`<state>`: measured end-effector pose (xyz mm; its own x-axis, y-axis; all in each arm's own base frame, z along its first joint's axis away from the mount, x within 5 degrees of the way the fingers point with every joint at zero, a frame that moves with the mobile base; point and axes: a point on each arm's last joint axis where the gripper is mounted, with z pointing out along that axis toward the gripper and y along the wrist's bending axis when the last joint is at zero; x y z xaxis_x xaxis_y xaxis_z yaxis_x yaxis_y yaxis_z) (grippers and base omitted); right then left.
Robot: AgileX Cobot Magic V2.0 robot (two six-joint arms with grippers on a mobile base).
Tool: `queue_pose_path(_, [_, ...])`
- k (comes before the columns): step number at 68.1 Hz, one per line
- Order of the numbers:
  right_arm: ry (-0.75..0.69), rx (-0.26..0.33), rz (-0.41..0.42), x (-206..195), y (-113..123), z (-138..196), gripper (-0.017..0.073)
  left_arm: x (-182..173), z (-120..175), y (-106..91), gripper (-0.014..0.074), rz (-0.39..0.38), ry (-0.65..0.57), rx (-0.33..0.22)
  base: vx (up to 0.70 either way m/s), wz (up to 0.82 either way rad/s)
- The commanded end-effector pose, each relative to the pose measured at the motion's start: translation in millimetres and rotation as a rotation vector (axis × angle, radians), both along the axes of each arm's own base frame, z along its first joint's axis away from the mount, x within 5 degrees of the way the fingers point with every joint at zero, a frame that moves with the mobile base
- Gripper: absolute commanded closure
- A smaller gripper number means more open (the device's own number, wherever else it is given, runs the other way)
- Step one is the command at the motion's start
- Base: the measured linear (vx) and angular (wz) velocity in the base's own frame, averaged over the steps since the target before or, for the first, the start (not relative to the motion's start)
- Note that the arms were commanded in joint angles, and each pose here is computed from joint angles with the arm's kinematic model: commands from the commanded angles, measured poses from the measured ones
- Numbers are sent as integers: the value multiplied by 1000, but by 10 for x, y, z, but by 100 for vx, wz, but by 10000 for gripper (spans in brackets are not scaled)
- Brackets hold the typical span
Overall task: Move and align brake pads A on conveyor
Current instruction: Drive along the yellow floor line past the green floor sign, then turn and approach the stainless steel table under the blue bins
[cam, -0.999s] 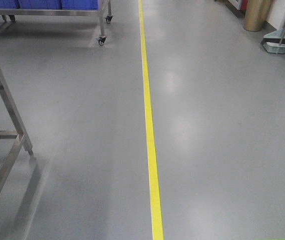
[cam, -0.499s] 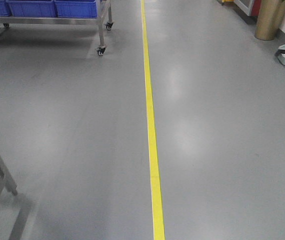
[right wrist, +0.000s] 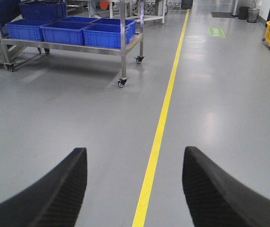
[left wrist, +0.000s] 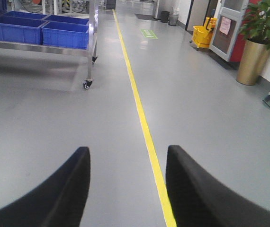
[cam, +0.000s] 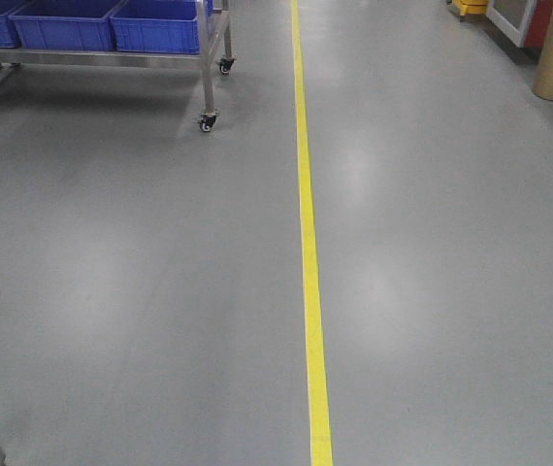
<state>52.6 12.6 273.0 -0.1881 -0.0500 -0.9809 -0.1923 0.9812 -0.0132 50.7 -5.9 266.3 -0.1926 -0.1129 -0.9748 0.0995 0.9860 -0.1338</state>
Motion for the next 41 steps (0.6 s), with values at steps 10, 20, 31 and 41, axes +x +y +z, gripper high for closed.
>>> queue_pose_path(10, [-86,6,-14,14,-10,145,127,14,143,-5,242,-3,-86,-16,55,11])
queue_pose_path(20, [-86,6,-14,14,-10,145,127,14,143,-5,242,-3,-86,-16,52,15])
queue_pose_path(31, [-86,6,-14,14,-10,145,127,14,143,-5,242,-3,-86,-16,48,24])
queue_pose_path(41, [-86,6,-14,14,-10,145,127,14,143,-5,242,-3,-86,-16,43,43])
